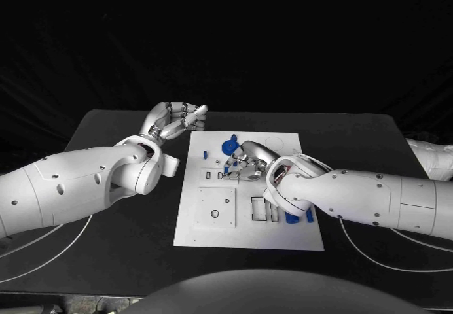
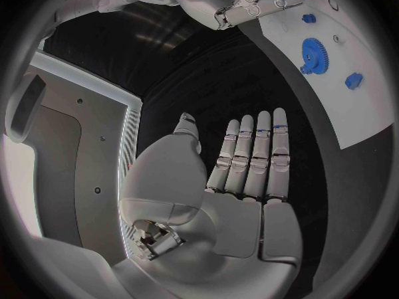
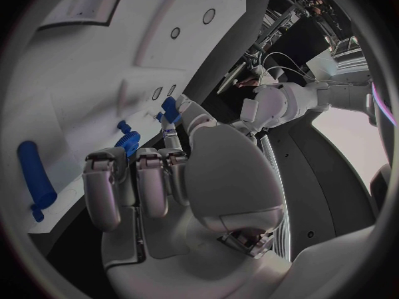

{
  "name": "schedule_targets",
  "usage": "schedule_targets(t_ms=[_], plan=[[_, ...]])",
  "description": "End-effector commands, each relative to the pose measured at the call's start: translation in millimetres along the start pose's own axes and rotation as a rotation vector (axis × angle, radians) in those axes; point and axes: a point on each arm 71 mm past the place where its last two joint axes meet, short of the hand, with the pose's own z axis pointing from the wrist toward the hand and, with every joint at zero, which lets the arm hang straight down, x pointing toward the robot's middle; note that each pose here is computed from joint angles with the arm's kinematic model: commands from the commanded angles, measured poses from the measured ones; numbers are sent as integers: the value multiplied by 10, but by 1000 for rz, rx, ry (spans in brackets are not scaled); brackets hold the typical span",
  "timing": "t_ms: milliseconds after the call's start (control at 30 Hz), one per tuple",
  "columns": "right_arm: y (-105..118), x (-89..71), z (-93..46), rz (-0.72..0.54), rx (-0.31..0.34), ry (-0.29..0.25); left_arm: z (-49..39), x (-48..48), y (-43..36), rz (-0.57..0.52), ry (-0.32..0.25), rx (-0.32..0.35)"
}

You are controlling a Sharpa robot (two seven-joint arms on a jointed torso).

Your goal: Assemble the parts on the task board

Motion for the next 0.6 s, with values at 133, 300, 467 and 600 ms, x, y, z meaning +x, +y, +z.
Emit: schedule_targets(t_ms=[133,300,467,600], plan=[[3,42,25,-65,-12,-12,0,23,-19,-7,17,13],[0,73,40,-82,-16,-14,0,24,-20,-6,16,14],[-13,87,44,-94,-16,-15,-1,21,-20,-6,16,14],[-27,91,51,-100,-12,-13,-1,17,-19,-6,15,13]])
